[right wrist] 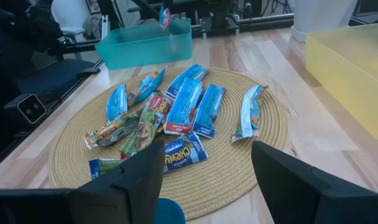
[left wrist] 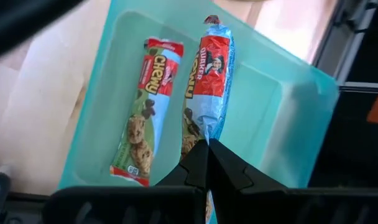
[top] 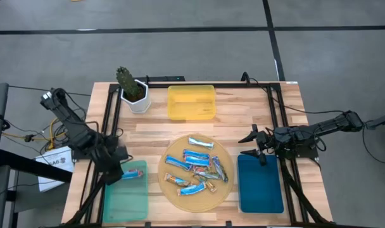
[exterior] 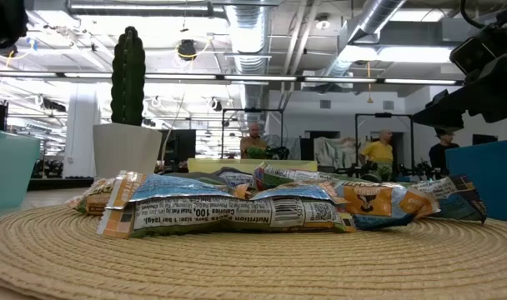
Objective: Pick and place Granola Bars by type
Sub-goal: Put the red granola bar into the light blue bin
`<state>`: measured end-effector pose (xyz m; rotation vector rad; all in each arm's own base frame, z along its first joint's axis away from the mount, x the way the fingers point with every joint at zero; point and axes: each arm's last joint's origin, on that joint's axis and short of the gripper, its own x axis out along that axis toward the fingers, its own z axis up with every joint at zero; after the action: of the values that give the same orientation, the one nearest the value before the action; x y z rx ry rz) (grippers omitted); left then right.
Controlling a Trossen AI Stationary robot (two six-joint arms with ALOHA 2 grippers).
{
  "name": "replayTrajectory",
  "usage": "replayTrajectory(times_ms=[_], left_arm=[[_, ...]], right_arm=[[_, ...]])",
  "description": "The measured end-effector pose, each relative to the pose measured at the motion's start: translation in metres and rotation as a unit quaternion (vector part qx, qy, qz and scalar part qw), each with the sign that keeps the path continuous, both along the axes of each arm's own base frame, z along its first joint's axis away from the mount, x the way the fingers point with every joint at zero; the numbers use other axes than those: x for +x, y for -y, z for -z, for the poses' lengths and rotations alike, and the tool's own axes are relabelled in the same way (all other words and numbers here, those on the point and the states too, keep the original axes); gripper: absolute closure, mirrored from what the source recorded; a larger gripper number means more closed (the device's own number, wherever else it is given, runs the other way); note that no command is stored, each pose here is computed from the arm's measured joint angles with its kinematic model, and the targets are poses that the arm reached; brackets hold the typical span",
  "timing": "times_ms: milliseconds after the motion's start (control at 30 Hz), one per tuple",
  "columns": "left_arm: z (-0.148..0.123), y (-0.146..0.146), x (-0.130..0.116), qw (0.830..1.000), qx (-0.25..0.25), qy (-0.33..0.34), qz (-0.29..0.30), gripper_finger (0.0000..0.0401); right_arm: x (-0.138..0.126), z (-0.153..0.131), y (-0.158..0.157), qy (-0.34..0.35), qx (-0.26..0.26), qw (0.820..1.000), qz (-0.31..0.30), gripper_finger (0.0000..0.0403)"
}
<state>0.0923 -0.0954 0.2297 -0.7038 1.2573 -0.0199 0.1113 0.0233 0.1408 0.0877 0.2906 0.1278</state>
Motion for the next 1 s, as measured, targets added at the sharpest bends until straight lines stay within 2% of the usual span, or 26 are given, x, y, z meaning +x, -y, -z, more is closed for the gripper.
replayTrajectory(times_ms=[400, 633, 1000], left_arm=[[0.029, 0.036, 0.007, 0.995, 0.064, -0.072, -0.017, 0.0401], [0.044, 0.053, 0.012, 0.994, 0.095, -0.057, -0.017, 0.0401], [0.046, 0.056, 0.014, 0.994, 0.098, -0.053, -0.010, 0.0398]], right_arm=[[0.000, 0.000, 0.000, 0.000, 0.000, 1.000, 0.000, 0.0168], [0.000, 0.000, 0.000, 0.000, 0.000, 1.000, 0.000, 0.0168], [0.000, 0.000, 0.000, 0.000, 0.000, 1.000, 0.000, 0.0168]])
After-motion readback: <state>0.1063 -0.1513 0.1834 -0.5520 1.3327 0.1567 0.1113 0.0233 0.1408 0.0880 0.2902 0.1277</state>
